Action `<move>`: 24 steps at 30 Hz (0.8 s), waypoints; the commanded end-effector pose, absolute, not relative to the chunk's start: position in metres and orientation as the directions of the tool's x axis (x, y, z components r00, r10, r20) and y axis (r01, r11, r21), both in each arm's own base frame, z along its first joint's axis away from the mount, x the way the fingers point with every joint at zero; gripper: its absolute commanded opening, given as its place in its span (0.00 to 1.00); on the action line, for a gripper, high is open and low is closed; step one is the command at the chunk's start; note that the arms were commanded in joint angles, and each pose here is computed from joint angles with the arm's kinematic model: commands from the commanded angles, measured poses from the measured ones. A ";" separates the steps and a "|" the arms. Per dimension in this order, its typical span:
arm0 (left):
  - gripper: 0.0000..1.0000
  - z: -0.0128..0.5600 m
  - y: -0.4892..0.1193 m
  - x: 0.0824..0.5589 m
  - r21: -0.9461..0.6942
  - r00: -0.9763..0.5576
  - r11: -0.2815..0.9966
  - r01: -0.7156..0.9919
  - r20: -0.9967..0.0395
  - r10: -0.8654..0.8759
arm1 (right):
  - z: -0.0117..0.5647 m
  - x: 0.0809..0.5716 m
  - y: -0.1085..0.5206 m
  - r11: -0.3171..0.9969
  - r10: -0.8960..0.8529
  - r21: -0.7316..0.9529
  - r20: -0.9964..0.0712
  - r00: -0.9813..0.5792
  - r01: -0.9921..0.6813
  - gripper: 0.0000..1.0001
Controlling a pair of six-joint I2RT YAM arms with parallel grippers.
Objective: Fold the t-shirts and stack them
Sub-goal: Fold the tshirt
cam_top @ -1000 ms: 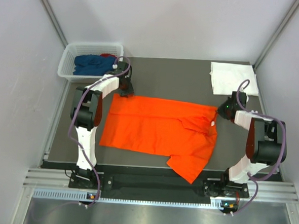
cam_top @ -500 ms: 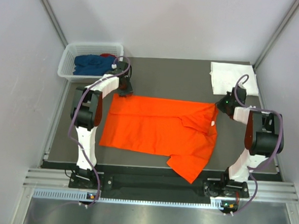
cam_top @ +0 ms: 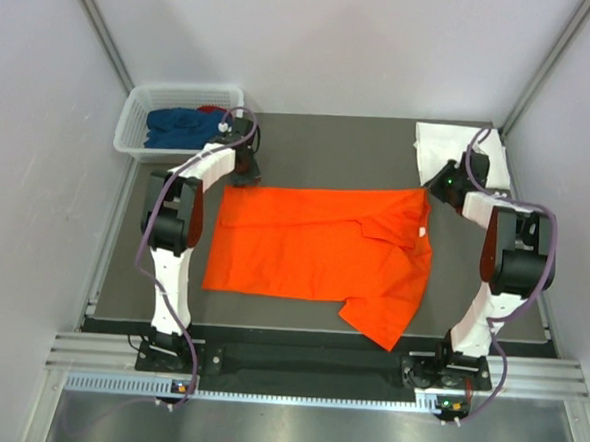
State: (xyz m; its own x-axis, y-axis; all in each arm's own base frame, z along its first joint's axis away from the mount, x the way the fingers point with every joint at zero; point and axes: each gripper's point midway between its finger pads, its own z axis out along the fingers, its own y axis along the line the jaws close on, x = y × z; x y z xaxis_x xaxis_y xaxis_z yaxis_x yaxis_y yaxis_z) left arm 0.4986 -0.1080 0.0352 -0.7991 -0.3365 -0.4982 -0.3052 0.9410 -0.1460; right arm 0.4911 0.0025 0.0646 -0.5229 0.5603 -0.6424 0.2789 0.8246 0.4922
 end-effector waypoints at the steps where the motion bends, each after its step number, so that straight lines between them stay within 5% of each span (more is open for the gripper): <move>1: 0.41 0.063 -0.106 0.509 -0.159 -0.773 0.941 -0.298 -0.538 -0.336 | 0.094 0.501 -0.003 0.839 0.536 0.490 -0.675 -0.507 0.235 0.20; 6: 0.43 0.104 -0.122 0.508 -0.236 -0.758 0.946 -0.223 -0.568 -0.321 | 0.114 0.472 -0.007 0.834 0.550 0.443 -0.608 -0.573 0.330 0.35; 12: 0.44 0.150 -0.159 0.485 -0.298 -0.758 0.951 -0.080 -0.602 -0.253 | 0.102 0.402 -0.013 0.798 0.601 0.331 -0.500 -0.623 0.504 0.34; 16: 0.44 0.171 -0.234 0.445 -0.448 -0.788 0.886 0.121 -0.586 -0.189 | 0.095 0.375 0.004 0.791 0.612 0.357 -0.463 -0.642 0.497 0.32; 24: 0.44 0.139 -0.353 0.371 -0.655 -0.866 0.710 0.257 -0.483 -0.132 | 0.069 0.349 0.056 0.818 0.573 0.354 -0.427 -0.699 0.454 0.30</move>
State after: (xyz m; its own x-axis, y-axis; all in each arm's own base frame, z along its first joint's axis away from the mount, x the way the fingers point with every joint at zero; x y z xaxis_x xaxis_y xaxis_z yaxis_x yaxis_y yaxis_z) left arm 0.3832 -0.3112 0.1388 -0.8494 -0.1165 -0.5148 0.2202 0.8082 -0.5463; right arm 0.3506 0.0405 0.0687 -0.7033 0.5686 -0.4267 0.4546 0.8212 0.3449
